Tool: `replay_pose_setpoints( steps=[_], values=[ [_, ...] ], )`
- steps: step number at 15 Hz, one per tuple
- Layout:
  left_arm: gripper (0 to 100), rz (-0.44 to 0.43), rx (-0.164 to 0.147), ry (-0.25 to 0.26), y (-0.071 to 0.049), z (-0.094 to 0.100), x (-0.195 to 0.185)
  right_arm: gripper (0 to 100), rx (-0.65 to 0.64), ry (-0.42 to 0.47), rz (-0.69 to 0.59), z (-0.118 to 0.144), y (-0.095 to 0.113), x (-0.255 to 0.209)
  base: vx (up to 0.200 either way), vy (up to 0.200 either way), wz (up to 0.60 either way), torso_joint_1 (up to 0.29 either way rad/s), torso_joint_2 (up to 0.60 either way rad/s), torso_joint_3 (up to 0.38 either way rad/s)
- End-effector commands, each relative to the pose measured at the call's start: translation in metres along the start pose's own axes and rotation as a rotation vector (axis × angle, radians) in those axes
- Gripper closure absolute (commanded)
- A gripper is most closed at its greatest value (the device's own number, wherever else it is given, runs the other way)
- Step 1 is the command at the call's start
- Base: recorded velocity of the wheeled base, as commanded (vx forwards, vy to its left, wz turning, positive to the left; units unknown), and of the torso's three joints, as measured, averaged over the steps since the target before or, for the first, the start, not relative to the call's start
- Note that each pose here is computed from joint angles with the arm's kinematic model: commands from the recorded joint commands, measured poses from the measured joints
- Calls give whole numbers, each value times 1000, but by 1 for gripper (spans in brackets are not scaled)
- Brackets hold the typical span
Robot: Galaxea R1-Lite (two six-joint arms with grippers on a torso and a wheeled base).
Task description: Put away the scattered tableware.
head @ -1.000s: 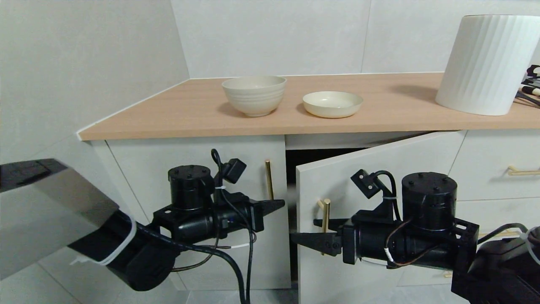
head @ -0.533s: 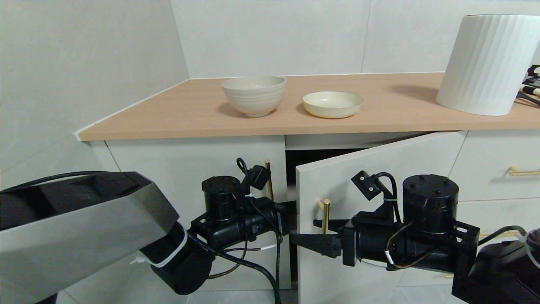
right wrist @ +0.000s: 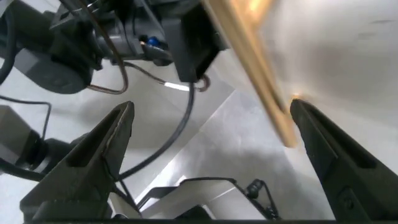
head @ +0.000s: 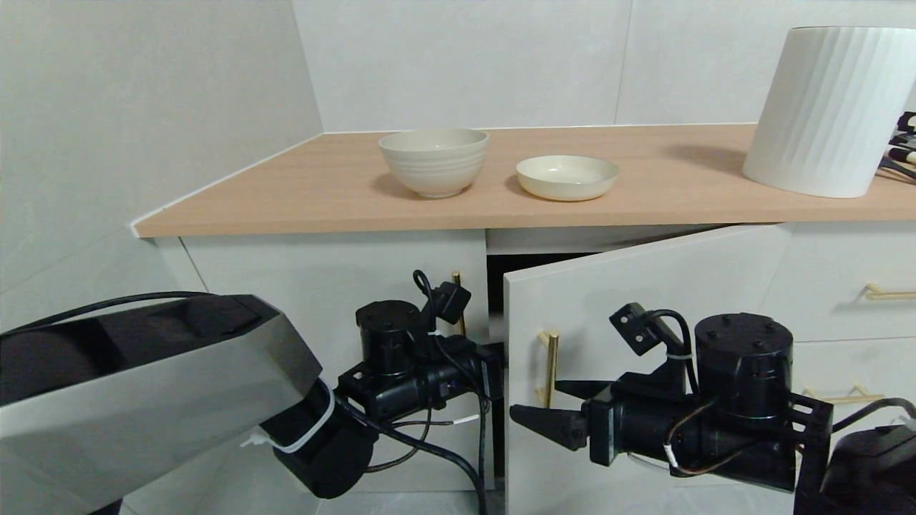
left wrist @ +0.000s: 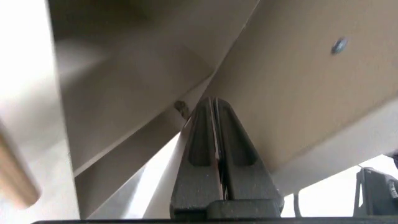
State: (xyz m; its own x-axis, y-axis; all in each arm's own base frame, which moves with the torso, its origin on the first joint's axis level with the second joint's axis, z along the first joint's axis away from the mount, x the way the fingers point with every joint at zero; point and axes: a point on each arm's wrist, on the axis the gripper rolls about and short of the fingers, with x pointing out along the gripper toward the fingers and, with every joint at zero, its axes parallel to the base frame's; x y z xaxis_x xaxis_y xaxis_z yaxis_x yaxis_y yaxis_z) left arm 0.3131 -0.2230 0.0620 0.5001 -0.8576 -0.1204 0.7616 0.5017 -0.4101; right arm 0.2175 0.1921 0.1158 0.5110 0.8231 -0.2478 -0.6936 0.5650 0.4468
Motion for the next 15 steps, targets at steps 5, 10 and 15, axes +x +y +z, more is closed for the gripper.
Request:
replay_pose_setpoints(
  steps=[5,10,15],
  values=[
    [100,-15,6,-4,-10,5,-6,0,13,24,-33,-23,9,-65,0,0,0,0,0,0],
    [100,-23,-2,22,-15,-3,-6,0,16,32,-37,-31,12,-81,0,0,0,0,0,0],
    [100,-29,-6,36,-19,-2,-4,0,9,37,-23,-33,15,-84,-80,0,0,3,1,1]
  ],
)
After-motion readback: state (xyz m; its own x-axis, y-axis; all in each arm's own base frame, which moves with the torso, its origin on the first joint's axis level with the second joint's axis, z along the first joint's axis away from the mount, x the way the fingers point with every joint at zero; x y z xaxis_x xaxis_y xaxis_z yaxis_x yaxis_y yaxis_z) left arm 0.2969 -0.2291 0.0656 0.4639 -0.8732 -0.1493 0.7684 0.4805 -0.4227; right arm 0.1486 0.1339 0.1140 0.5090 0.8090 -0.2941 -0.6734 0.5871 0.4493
